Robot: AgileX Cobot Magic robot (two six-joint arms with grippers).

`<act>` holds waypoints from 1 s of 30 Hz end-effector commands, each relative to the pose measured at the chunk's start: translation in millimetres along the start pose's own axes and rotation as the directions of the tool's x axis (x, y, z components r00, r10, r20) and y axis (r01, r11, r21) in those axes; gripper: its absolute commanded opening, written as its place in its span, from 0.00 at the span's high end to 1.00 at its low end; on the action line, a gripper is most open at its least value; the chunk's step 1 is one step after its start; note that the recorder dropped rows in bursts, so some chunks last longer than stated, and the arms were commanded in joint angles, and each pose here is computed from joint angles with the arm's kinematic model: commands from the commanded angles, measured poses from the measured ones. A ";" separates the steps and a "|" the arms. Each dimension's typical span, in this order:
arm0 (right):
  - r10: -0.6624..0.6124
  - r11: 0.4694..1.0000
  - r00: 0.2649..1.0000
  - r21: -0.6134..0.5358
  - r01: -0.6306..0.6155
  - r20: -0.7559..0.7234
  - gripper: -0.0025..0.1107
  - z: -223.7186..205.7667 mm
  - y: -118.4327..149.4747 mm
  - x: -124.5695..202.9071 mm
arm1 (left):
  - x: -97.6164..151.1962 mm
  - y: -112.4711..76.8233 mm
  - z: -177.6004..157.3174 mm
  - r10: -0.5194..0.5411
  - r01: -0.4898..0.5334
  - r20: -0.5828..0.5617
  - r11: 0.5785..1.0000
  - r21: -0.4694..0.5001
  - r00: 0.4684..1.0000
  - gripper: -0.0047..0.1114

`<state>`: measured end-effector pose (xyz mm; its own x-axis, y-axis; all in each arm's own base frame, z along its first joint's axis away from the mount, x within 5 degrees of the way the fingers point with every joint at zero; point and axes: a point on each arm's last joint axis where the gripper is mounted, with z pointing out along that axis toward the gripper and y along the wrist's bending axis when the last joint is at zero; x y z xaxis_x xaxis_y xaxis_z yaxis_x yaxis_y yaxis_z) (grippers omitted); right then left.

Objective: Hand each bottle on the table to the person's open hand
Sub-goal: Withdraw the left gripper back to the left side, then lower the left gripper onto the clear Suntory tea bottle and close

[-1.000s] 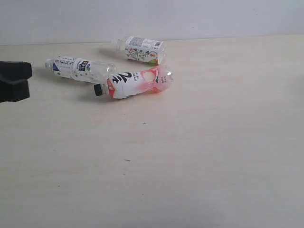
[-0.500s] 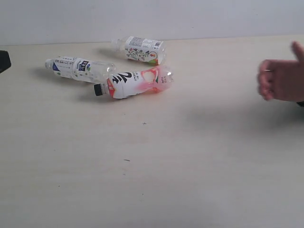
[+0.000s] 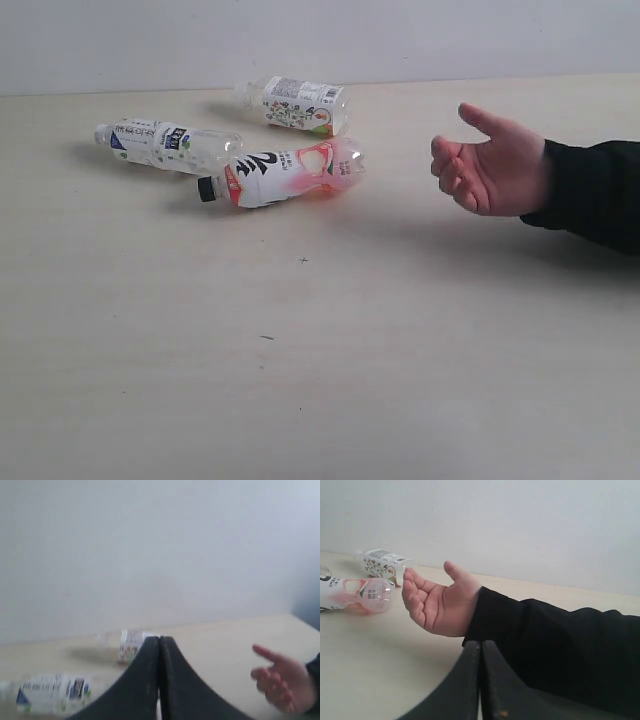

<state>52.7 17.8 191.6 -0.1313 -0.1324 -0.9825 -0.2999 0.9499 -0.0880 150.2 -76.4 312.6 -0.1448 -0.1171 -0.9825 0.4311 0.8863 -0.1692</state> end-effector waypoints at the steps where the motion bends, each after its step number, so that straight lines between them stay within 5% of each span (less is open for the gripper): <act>1: -0.005 1.000 1.000 0.008 0.005 0.012 0.98 -0.1 -0.4 0.2 | -45.7 -7.8 18.6 0.029 -0.031 0.111 0.999 0.016 0.993 0.96; 9: -0.005 1.000 1.000 0.008 0.005 0.012 0.98 -0.1 -0.4 0.2 | -100.3 -5.0 104.9 0.238 -0.246 -0.170 0.969 -0.026 0.956 0.96; 13: -0.005 1.000 1.000 0.008 0.005 0.012 0.98 -0.1 -0.4 0.2 | -102.7 22.0 164.7 0.309 -0.353 -0.416 0.935 -0.031 0.855 0.96; 18: -0.005 1.000 1.000 0.008 0.005 0.012 0.98 -0.1 -0.4 0.2 | -84.2 51.8 213.9 0.476 -0.516 -0.616 0.847 0.129 0.628 0.96; 22: -0.007 1.000 1.000 0.008 0.007 0.012 0.98 -0.1 -0.4 0.2 | -67.9 75.6 246.0 0.490 -0.515 -0.713 0.831 0.209 0.501 0.96; 24: -0.007 1.000 1.000 0.008 0.007 0.012 0.98 -0.1 -0.4 0.2 | -43.6 87.5 263.6 0.575 -0.506 -0.752 0.776 0.377 0.321 0.96; 25: -0.007 1.000 1.000 0.008 0.007 0.012 0.98 -0.1 -0.4 0.2 | -26.0 91.9 271.4 0.680 -0.493 -0.710 0.689 0.532 0.185 0.96; 28: -0.007 1.000 1.000 0.008 0.007 0.012 0.98 -0.1 -0.4 0.2 | 0.8 99.0 285.0 0.801 -0.480 -0.596 0.547 0.686 0.059 0.96; 30: -0.007 1.000 1.000 0.008 0.007 0.012 0.98 -0.1 -0.4 0.2 | 20.4 104.3 293.6 0.915 -0.449 -0.395 0.319 0.835 -0.082 0.96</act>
<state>52.7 17.8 191.6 -0.1313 -0.1324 -0.9825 -0.2999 0.9499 -0.0880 450.0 -117.5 258.9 -0.1287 0.9852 -0.1136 0.9363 0.1584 0.3134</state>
